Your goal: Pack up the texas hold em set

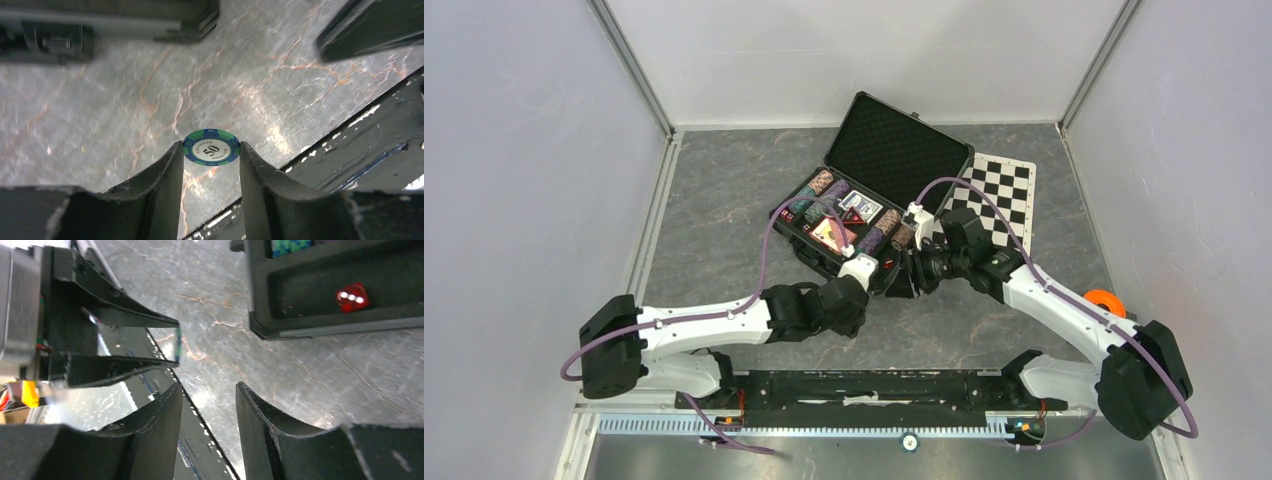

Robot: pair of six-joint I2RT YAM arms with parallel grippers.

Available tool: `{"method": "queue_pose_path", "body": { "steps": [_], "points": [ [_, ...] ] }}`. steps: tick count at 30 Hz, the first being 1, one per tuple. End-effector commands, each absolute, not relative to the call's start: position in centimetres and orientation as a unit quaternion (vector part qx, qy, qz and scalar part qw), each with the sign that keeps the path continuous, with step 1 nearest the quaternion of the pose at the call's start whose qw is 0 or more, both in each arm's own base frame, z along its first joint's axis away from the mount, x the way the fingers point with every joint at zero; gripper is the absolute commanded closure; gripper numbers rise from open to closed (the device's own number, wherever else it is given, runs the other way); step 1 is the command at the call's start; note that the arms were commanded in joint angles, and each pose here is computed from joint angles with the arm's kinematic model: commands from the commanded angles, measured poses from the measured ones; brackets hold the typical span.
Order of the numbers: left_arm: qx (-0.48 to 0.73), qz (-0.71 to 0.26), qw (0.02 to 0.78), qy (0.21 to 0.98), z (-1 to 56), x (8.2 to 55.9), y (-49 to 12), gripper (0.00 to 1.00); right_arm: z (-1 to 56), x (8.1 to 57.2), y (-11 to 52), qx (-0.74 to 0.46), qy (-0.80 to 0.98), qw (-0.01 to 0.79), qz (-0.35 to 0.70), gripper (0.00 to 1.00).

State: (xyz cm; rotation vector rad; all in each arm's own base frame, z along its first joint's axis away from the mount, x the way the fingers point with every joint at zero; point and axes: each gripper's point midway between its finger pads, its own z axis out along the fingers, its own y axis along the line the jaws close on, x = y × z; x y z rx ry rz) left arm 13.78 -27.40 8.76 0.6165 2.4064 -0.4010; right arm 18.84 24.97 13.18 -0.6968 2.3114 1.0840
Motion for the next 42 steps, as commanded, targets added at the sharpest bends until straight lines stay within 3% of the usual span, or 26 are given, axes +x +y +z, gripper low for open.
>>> {"method": "queue_pose_path", "body": {
  "steps": [1, 13, 27, 31, 33, 35, 39, 41, 42],
  "points": [
    [0.312, -0.195, 0.426, 0.826, 12.5, 16.6, -30.6, 0.78, 16.5, 18.5, 27.3, -0.258, 0.812, 0.23, 0.47, 0.52],
    [0.389, -0.308, 0.487, 0.719, 14.7, 14.5, -32.8, 0.74, 14.8, 17.6, 28.4, -0.237, 0.822, 0.194, 0.48, 0.55],
    [0.4, -0.303, 0.502, 0.704, 15.0, 14.6, -32.6, 0.74, 13.0, 16.5, 29.4, -0.249, 0.835, 0.174, 0.459, 0.61],
    [0.397, -0.286, 0.508, 0.709, 14.8, 15.3, -32.4, 0.73, 12.4, 16.5, 29.3, -0.249, 0.84, 0.169, 0.451, 0.8],
    [0.392, -0.274, 0.511, 0.714, 14.5, 15.7, -32.1, 0.64, 12.5, 16.9, 29.3, -0.247, 0.843, 0.175, 0.445, 1.0],
    [0.375, -0.258, 0.522, 0.721, 14.4, 16.4, -31.7, 0.46, 12.6, 17.5, 29.3, -0.25, 0.846, 0.185, 0.432, 1.0],
    [0.329, -0.25, 0.548, 0.728, 15.2, 17.7, -30.9, 0.25, 13.1, 20.5, 29.8, -0.265, 0.853, 0.22, 0.392, 1.0],
    [0.3, -0.259, 0.537, 0.745, 15.8, 18.3, -30.4, 0.2, 13.5, 22.3, 29.8, -0.273, 0.858, 0.244, 0.361, 1.0],
    [0.281, -0.263, 0.528, 0.757, 16.1, 18.8, -29.8, 0.09, 13.9, 23.4, 29.8, -0.276, 0.858, 0.261, 0.346, 1.0]
  ]
}}
